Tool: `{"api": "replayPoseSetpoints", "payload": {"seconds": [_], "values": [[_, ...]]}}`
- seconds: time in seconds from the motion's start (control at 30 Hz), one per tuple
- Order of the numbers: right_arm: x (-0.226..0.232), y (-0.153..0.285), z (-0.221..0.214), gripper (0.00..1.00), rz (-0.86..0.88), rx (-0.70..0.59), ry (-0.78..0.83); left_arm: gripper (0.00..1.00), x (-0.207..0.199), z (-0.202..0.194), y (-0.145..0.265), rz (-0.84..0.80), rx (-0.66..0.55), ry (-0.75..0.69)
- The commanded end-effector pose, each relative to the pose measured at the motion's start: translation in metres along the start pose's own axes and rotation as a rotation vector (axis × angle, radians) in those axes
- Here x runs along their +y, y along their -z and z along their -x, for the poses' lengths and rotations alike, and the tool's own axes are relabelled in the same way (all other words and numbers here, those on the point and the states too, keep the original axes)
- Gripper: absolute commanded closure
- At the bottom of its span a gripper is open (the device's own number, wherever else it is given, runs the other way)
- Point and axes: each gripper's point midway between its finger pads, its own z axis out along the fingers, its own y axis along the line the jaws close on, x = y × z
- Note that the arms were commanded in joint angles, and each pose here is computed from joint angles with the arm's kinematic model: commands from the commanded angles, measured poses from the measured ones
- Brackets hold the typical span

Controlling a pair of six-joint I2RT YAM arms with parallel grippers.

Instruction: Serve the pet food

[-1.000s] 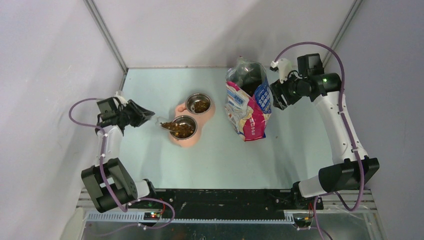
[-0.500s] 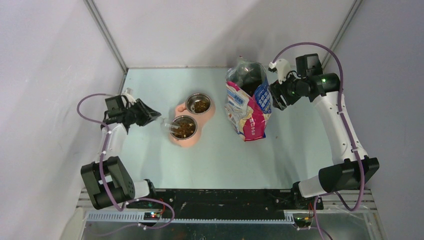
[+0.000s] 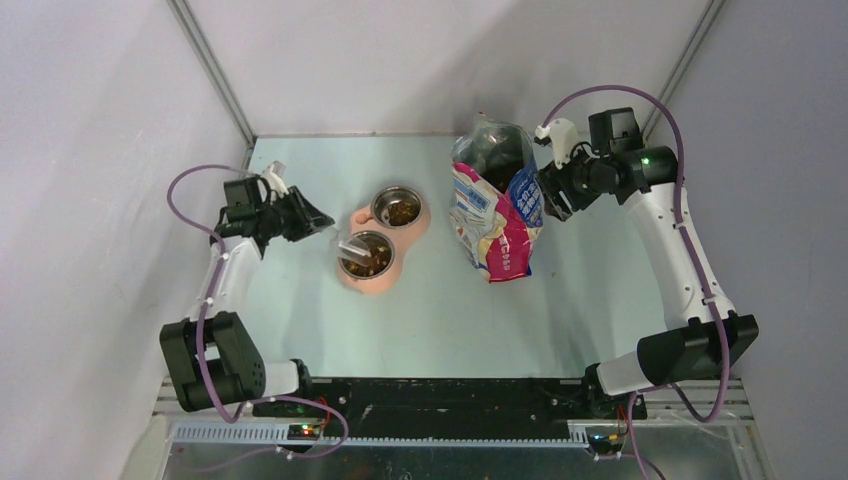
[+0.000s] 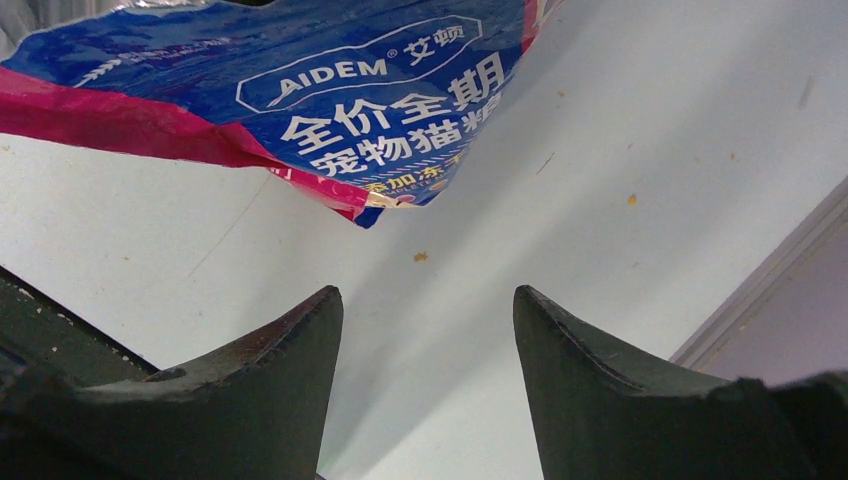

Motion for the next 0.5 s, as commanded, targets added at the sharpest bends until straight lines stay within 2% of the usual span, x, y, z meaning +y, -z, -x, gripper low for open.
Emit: {"api": "replayPoseSetpoints", "payload": {"seconds": [0.0,0.23,0.47], "values": [[0.0,0.009,0.003,0.34,-0.022,-0.023,0.024,1.0,-0.017,0.013,0.004,-0.006,-0.01,-0.154],[-0.001,0.007,0.004,0.34,-0.02,-0.019,0.031,1.0,-0.031,0.019,0.009,0.003,0.034,-0.308],[-0.002,0.014,0.007,0.32,-0.034,-0.033,0.03,1.0,-0.091,0.065,0.032,-0.092,-0.065,-0.478]]}}
